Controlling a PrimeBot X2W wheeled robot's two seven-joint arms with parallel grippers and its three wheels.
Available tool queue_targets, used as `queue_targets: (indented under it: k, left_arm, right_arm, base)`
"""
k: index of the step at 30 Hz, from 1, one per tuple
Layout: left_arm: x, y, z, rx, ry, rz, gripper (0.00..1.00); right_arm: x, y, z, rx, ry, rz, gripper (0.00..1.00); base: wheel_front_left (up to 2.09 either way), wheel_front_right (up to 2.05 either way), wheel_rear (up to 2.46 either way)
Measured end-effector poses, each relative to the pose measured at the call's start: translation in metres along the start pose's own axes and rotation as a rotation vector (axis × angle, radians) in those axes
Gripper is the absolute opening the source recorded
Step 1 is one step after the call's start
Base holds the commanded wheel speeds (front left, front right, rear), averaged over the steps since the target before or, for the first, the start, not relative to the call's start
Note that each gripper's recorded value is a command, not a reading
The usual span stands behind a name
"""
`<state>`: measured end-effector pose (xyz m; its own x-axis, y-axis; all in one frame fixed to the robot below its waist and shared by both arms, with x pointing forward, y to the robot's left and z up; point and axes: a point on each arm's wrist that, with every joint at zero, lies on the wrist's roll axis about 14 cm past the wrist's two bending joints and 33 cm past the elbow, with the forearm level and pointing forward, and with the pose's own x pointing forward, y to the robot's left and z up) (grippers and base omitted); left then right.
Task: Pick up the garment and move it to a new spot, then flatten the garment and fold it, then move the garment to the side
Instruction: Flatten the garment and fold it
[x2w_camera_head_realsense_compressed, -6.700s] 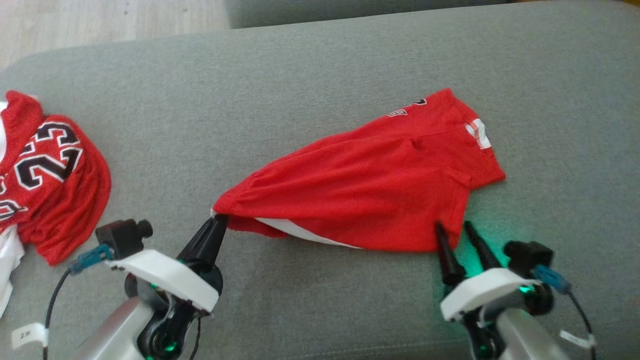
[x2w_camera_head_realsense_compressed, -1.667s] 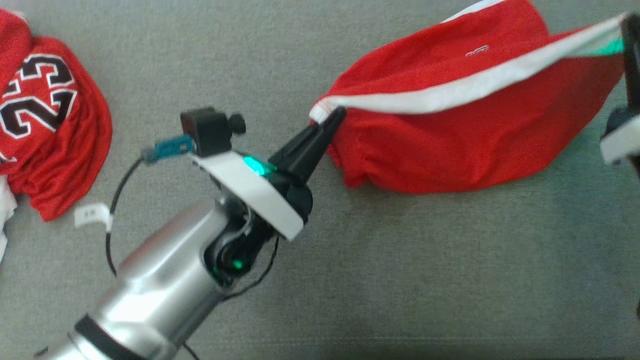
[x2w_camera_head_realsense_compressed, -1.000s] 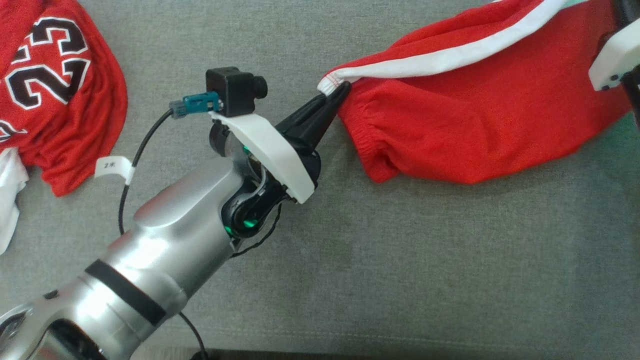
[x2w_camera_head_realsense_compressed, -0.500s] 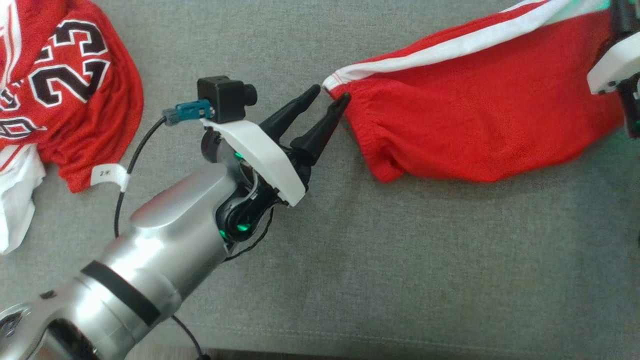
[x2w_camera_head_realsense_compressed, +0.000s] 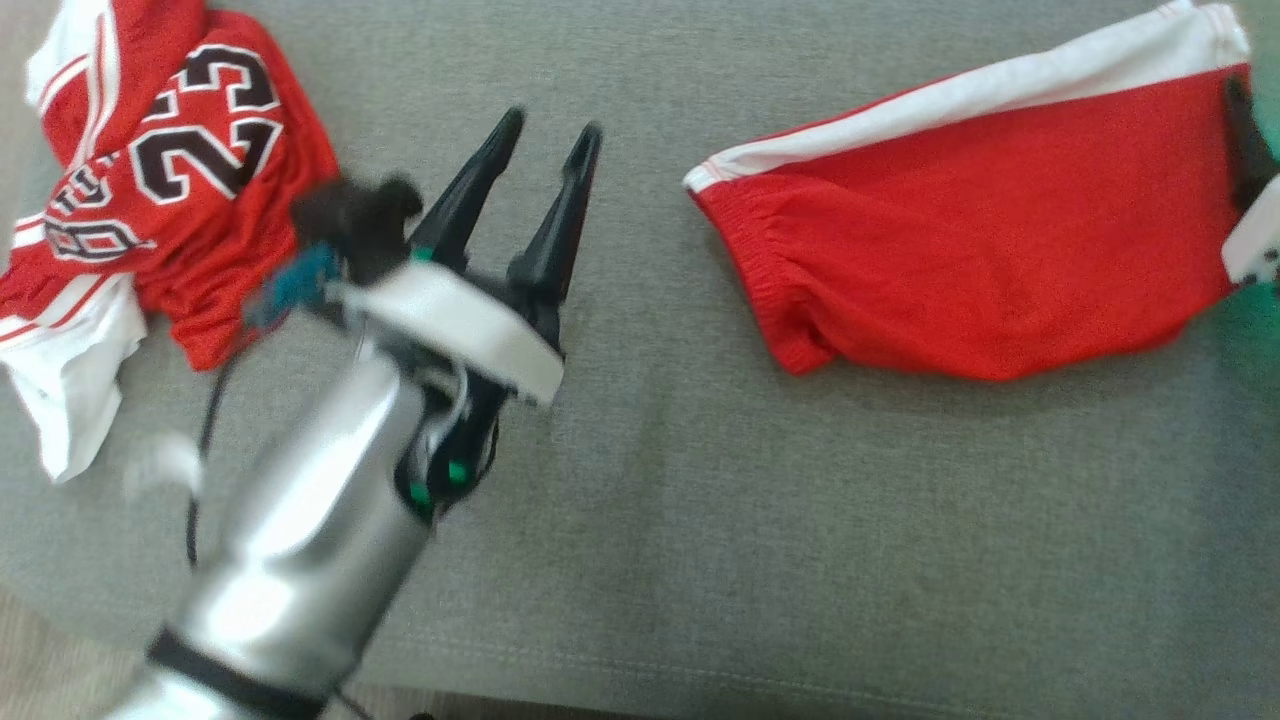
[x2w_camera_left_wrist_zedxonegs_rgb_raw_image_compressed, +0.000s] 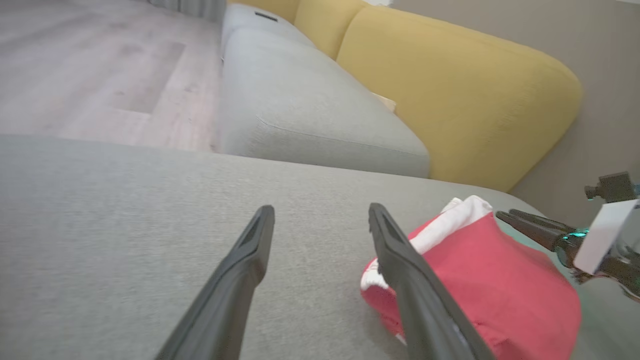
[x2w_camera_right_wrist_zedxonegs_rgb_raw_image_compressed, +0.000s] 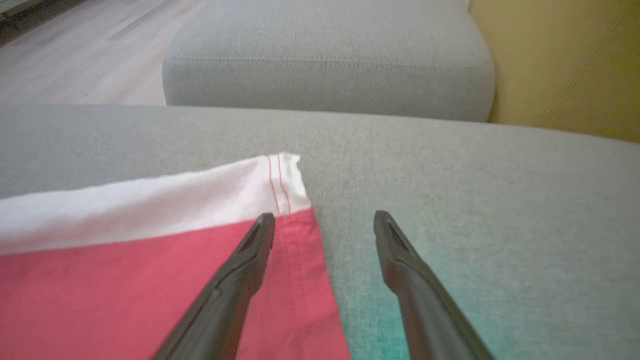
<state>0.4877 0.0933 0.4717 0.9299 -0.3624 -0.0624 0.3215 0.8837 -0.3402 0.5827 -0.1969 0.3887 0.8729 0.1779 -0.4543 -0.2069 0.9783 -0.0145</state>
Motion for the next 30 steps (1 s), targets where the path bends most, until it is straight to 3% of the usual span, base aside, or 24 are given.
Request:
queue_targets:
  k: [6, 9, 10, 11, 12, 19, 30]
  left_arm:
    - [-0.045, 0.019, 0.01, 0.1, -0.1, 0.202, 1.0]
    - [-0.067, 0.021, 0.015, 0.12, -0.139, 0.284, 1.0]
    - [-0.073, 0.021, 0.016, 0.128, -0.147, 0.303, 1.0]
    - [-0.079, 0.018, 0.017, 0.131, -0.156, 0.31, 1.0]
    - [-0.084, 0.015, 0.018, 0.127, -0.164, 0.317, 1.0]
    - [-0.112, 0.009, 0.013, 0.106, -0.167, 0.361, 1.0]
    - [-0.104, -0.014, 0.019, 0.111, -0.193, 0.268, 1.0]
  right_arm:
    - [-0.003, 0.009, -0.038, 0.033, 0.141, 0.011, 1.0]
    - [-0.002, 0.015, -0.04, 0.064, 0.175, 0.019, 1.0]
    - [-0.002, 0.016, -0.039, 0.064, 0.18, 0.022, 0.78]
    - [-0.003, 0.018, -0.039, 0.063, 0.186, 0.026, 0.33]
    - [-0.004, 0.02, -0.038, 0.062, 0.193, 0.029, 0.0]
    - [-0.021, 0.015, -0.036, 0.049, 0.195, 0.013, 0.0]
    - [-0.068, -0.072, -0.02, -0.015, 0.162, -0.187, 0.0]
  base:
    - [0.0, 0.0, 0.0]
    - [0.0, 0.0, 0.0]
    - [0.0, 0.0, 0.0]
    - [0.0, 0.0, 0.0]
    - [0.0, 0.0, 0.0]
    - [0.0, 0.0, 0.0]
    - [0.0, 0.0, 0.0]
